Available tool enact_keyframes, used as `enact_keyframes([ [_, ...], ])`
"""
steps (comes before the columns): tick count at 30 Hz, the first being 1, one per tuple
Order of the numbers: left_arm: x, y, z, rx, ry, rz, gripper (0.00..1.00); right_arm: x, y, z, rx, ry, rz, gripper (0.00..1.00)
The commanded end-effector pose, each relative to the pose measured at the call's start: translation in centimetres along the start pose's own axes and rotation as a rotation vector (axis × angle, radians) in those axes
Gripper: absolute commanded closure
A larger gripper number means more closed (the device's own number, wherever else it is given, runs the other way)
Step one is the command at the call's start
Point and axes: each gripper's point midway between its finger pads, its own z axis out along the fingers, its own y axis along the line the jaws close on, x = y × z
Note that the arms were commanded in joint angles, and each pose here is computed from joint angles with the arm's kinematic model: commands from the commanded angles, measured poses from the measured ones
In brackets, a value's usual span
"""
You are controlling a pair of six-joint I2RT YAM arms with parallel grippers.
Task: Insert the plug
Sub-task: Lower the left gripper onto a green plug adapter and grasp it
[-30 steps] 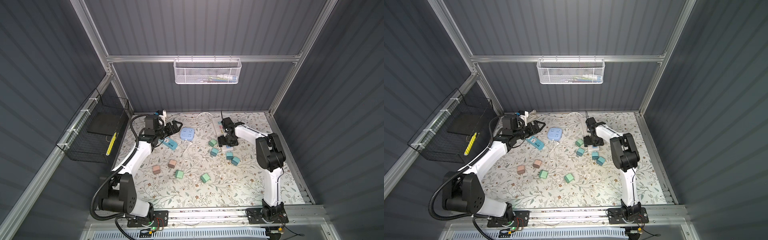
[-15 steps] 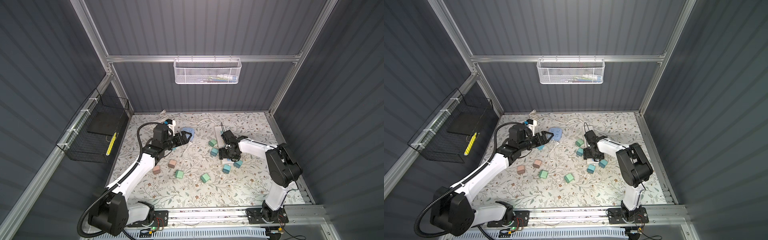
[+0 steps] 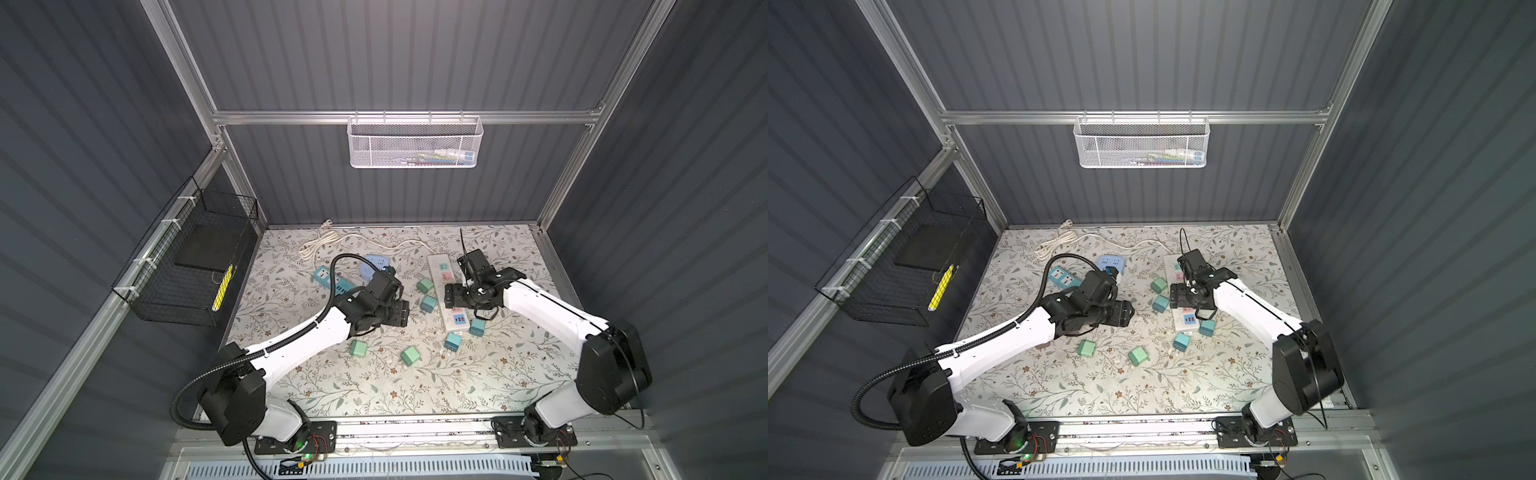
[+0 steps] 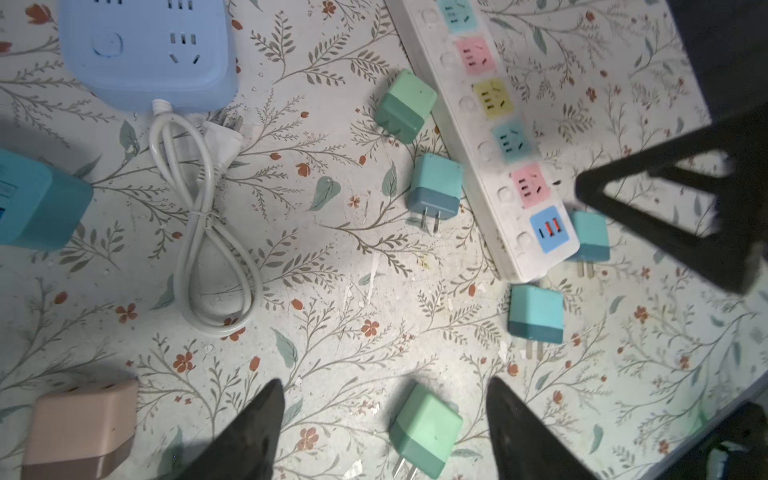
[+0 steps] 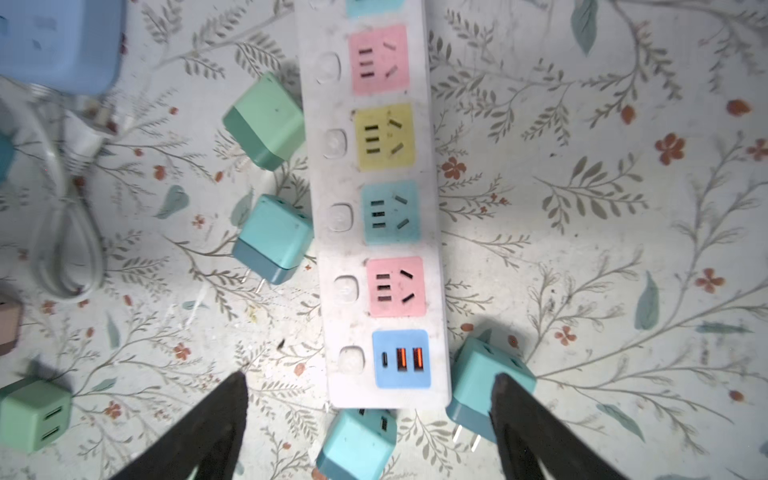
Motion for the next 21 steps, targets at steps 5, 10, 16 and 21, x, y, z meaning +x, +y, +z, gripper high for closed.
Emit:
enact_keyframes([
  [5,0.7,0.5,-4.0,-0.203,-0.105,0.202,0.36,1.3,-2.2,-1.7,-0.004,-0.075,0.037,0.11],
  [10,0.9,1.8,-5.2,-0.206,-0.268,0.147,0.42,1.0,-3.3,-1.6,0.02,-0.132,0.035,0.1],
  [16,2.2,1.2,-3.9,-0.204,-0.129,0.253,0.37,-0.2,-2.8,-1.3,-0.25,-0.151,0.162,0.04],
  [21,4.2,-1.2,-1.6,-0.135,0.116,0.414,0.25,-0.6,-5.0,-0.1,-0.234,-0.157,0.228,0.06],
])
